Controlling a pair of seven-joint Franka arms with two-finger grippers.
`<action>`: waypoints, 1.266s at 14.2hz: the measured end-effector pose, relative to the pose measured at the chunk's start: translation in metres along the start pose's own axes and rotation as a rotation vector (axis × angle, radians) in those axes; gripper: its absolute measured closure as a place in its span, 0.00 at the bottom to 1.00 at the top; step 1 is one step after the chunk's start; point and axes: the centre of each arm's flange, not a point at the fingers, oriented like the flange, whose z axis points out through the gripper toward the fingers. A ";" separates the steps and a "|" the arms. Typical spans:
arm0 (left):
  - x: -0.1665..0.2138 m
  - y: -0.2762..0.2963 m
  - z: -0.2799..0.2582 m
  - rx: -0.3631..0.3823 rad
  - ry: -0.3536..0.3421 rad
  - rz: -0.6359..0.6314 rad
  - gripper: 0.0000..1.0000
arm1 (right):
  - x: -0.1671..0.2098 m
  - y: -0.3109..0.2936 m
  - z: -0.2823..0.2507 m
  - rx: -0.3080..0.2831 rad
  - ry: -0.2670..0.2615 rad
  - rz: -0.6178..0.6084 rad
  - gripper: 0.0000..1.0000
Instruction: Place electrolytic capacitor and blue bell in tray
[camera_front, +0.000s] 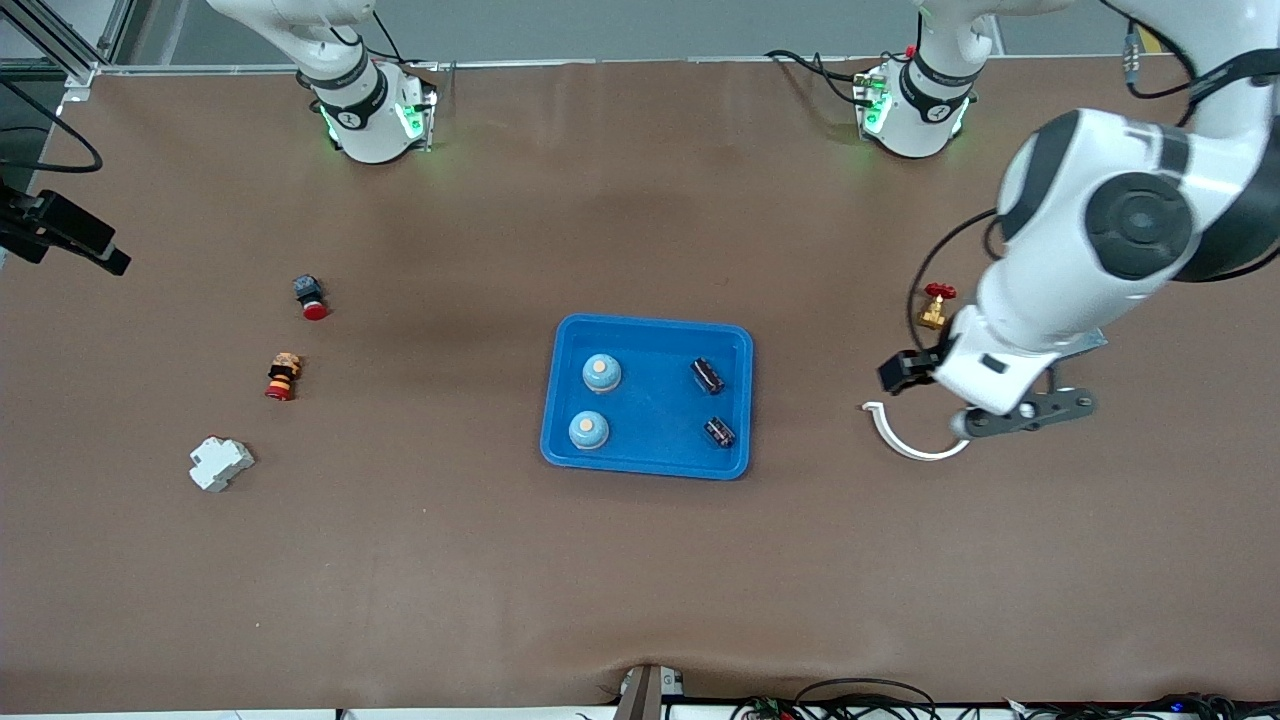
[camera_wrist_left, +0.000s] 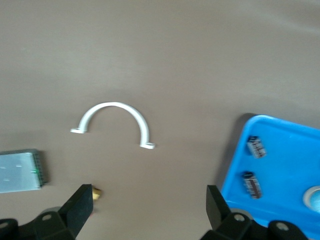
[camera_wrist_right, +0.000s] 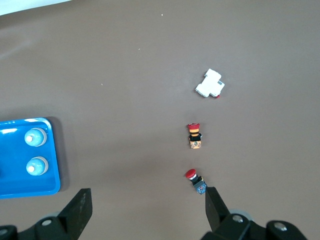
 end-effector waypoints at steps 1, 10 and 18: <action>0.006 -0.020 0.000 0.003 -0.006 0.020 0.00 | 0.000 -0.001 0.000 0.000 -0.001 -0.001 0.00; 0.030 -0.119 0.001 0.004 -0.012 0.070 0.00 | -0.003 -0.002 0.002 -0.003 -0.024 -0.005 0.00; 0.007 -0.119 -0.013 -0.017 0.096 0.080 0.00 | -0.005 -0.002 0.004 -0.006 -0.043 -0.011 0.00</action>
